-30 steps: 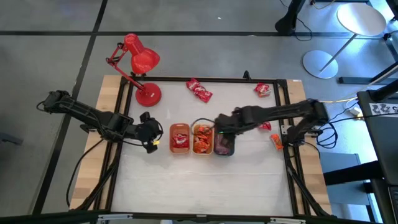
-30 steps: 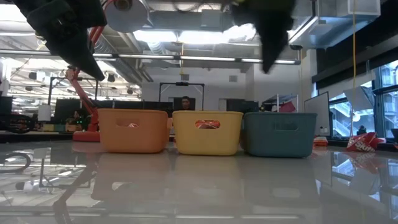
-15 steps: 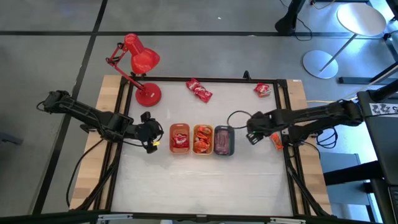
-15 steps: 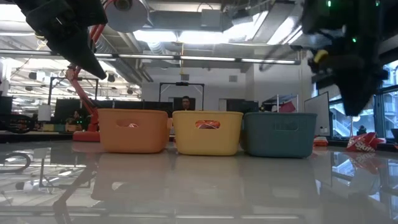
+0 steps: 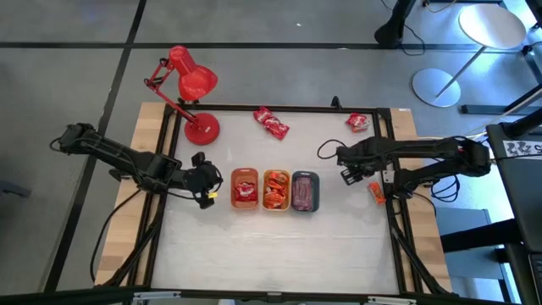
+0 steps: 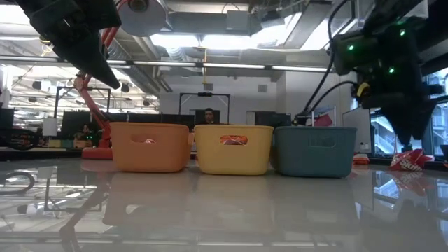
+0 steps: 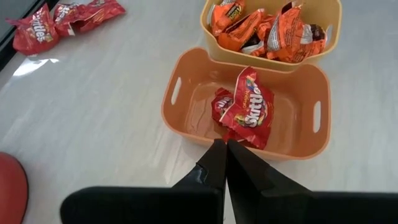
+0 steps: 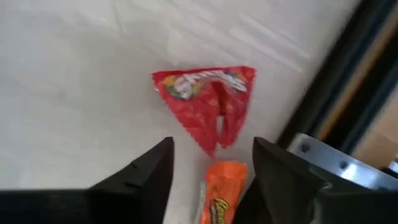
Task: Sort candy
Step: Put the red candy into the orange bin
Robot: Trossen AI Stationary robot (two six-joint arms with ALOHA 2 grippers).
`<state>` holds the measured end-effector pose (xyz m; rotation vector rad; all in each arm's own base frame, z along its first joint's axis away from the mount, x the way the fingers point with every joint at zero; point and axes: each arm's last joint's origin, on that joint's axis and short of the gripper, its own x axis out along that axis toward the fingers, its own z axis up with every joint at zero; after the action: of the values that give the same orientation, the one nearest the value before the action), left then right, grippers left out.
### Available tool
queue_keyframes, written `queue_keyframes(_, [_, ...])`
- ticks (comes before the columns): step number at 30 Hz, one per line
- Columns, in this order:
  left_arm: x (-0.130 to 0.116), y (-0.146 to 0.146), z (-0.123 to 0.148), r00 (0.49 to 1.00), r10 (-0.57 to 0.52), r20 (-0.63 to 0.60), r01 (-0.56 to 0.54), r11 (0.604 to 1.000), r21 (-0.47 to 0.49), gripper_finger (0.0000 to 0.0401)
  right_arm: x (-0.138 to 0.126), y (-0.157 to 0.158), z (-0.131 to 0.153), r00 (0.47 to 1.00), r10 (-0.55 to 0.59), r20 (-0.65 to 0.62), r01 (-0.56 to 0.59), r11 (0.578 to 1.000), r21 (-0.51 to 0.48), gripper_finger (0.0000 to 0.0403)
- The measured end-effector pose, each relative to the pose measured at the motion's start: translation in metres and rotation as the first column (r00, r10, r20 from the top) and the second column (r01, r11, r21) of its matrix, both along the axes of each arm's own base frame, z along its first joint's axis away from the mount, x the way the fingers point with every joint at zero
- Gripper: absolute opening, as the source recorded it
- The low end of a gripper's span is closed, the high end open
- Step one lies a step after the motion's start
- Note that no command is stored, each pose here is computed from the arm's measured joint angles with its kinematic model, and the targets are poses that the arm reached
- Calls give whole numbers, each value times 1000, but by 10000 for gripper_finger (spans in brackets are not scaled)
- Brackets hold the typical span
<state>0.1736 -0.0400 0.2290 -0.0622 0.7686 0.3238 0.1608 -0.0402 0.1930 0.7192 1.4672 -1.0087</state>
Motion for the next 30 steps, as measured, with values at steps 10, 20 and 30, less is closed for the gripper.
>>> queue_keyframes(10, [-1,0,0,1000,-6,-9,6,1000,8,4,-14,-12,-37,1000,-24,13,23,999,32,283])
queue_keyframes(20, [0,0,0,1000,-11,-11,11,1000,12,4,-14,-10,-49,998,-15,64,12,999,44,177])
queue_keyframes(30, [0,0,0,1000,-4,-8,4,1000,6,4,-14,-12,-47,999,-2,51,3,1000,-11,8])
